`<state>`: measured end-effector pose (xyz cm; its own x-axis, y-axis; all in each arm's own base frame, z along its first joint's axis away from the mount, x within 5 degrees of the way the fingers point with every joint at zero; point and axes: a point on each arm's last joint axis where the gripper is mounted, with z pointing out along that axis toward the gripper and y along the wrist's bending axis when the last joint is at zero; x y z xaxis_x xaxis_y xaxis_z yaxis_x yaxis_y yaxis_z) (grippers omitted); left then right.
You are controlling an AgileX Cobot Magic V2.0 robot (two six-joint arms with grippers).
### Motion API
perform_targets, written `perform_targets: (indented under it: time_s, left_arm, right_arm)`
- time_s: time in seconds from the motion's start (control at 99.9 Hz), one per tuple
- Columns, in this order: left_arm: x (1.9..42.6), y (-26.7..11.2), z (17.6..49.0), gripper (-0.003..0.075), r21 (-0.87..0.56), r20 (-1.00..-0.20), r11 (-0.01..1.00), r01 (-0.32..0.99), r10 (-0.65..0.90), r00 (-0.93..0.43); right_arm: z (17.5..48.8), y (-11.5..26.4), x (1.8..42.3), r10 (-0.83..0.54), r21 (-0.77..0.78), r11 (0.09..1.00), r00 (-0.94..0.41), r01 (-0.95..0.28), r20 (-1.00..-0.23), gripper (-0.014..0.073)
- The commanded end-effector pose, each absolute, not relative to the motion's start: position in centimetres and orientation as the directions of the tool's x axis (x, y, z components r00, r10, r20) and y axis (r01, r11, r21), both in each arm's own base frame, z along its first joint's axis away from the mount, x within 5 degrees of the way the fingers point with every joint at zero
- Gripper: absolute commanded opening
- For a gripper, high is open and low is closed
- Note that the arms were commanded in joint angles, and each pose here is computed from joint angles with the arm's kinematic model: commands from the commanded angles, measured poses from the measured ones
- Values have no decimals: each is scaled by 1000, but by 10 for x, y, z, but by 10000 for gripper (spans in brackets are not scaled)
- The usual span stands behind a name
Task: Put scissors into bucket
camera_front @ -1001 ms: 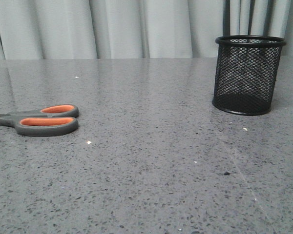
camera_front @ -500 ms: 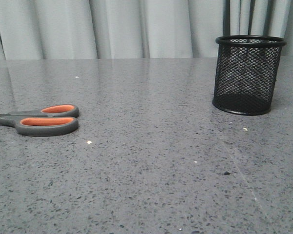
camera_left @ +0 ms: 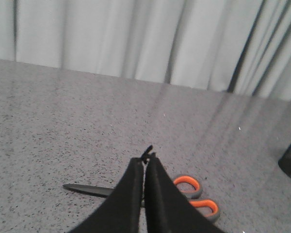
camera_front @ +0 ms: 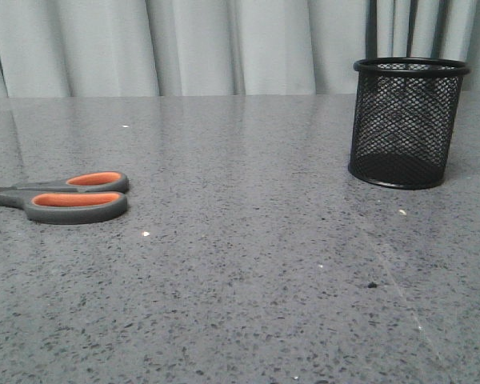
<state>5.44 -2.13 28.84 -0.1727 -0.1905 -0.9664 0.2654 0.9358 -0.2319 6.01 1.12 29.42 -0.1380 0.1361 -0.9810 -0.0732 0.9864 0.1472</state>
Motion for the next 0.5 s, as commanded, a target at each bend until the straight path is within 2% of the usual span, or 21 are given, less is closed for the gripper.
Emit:
perform_targets:
  time_s: [0.0,0.08,0.16,0.21,0.26,0.31,0.4,0.45,0.49]
  left_arm:
    - [66,-27,315,5,-153,-981,932,329,-103,-166]
    - [76,-36,321,76,-72,-973,912,405,25,-229]
    - [87,-47,328,205,13,-951,870,493,163,-262]
    - [95,-53,329,277,40,-929,844,535,229,-291]
    - [104,-59,332,343,80,-905,817,571,300,-303]
    - [114,-64,336,379,128,-874,789,601,376,-308]
    - [135,-71,341,377,215,-795,734,645,514,-321]
    - [146,-75,343,378,254,-742,687,680,590,-318]
    - [156,-79,344,377,276,-690,644,714,650,-319]
  right_arm:
    - [323,13,66,66,80,991,-123,-112,-990,-45]
    - [333,16,68,31,59,985,-168,-162,-985,-44]
    - [338,20,70,-3,51,977,-248,-209,-969,-31]
    - [340,22,71,-14,55,972,-288,-230,-958,12]
    - [343,23,72,-22,57,969,-314,-241,-949,88]
    - [345,23,73,-26,58,968,-326,-246,-945,211]
    - [348,23,73,-26,57,967,-322,-247,-946,419]
    - [348,23,73,-26,56,967,-319,-247,-948,491]
    - [348,23,73,-25,56,968,-317,-246,-948,513]
